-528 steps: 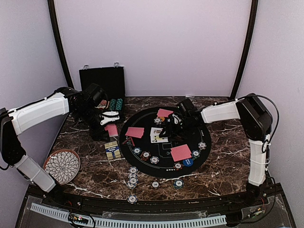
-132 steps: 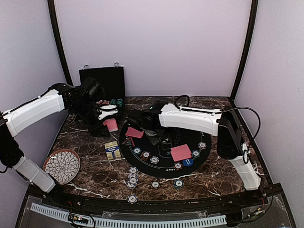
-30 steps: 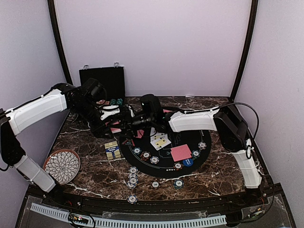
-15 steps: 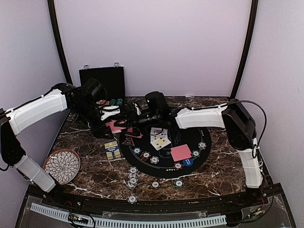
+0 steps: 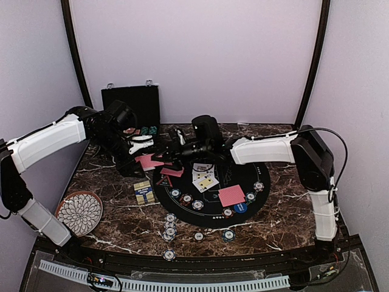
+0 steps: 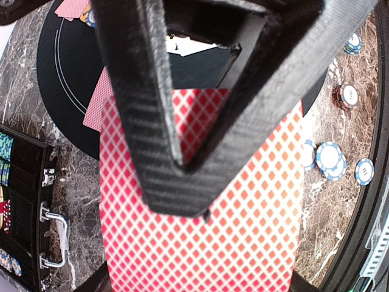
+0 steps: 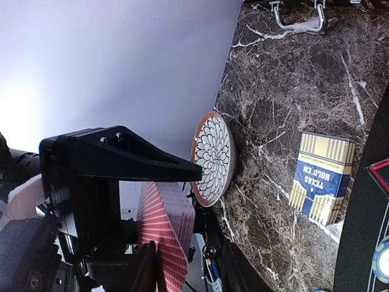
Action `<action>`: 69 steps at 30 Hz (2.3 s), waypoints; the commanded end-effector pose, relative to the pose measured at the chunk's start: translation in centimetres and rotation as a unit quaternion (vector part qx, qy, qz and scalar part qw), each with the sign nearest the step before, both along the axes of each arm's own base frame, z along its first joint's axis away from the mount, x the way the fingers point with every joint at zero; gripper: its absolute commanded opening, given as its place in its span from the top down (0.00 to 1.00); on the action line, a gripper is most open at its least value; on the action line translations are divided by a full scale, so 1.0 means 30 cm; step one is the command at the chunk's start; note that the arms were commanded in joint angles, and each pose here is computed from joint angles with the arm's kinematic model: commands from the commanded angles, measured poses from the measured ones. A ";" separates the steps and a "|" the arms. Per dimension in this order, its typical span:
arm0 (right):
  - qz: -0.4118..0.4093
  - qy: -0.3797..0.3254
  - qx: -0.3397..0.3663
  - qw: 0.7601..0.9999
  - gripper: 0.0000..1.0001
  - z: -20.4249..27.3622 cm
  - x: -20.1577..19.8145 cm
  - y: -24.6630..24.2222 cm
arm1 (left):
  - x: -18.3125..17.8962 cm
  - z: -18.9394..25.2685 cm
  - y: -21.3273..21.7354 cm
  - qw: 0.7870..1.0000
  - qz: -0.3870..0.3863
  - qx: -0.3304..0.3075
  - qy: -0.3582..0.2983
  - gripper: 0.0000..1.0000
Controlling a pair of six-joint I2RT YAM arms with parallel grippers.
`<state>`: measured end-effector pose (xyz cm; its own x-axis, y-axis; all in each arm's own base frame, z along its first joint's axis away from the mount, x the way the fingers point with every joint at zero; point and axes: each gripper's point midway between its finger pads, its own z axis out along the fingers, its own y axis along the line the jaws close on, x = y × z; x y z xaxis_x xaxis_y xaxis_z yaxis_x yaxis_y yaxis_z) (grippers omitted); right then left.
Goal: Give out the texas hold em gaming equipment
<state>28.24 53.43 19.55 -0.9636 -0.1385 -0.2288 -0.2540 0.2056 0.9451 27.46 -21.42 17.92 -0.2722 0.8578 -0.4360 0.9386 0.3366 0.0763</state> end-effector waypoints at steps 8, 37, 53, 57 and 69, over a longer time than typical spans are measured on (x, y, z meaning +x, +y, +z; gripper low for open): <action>-0.003 -0.014 0.024 1.000 0.85 0.102 -0.007 -0.045 | 0.006 0.056 0.003 1.000 -0.003 -0.011 -0.026 1.00; -0.090 -0.001 -0.004 0.996 1.00 0.035 0.161 -0.458 | 0.002 0.036 0.024 1.000 -0.003 0.005 -0.030 1.00; -0.198 0.014 -0.157 0.967 1.00 -0.325 0.383 -0.895 | 0.005 0.048 0.024 1.000 -0.001 0.006 -0.030 1.00; -0.205 0.019 -0.170 0.964 1.00 -0.382 0.415 -0.916 | 0.003 0.049 0.025 1.000 -0.001 0.006 -0.030 1.00; -0.216 0.023 -0.201 0.955 1.00 -0.475 0.488 -0.962 | -0.008 0.042 0.035 0.999 -0.004 0.010 -0.031 1.00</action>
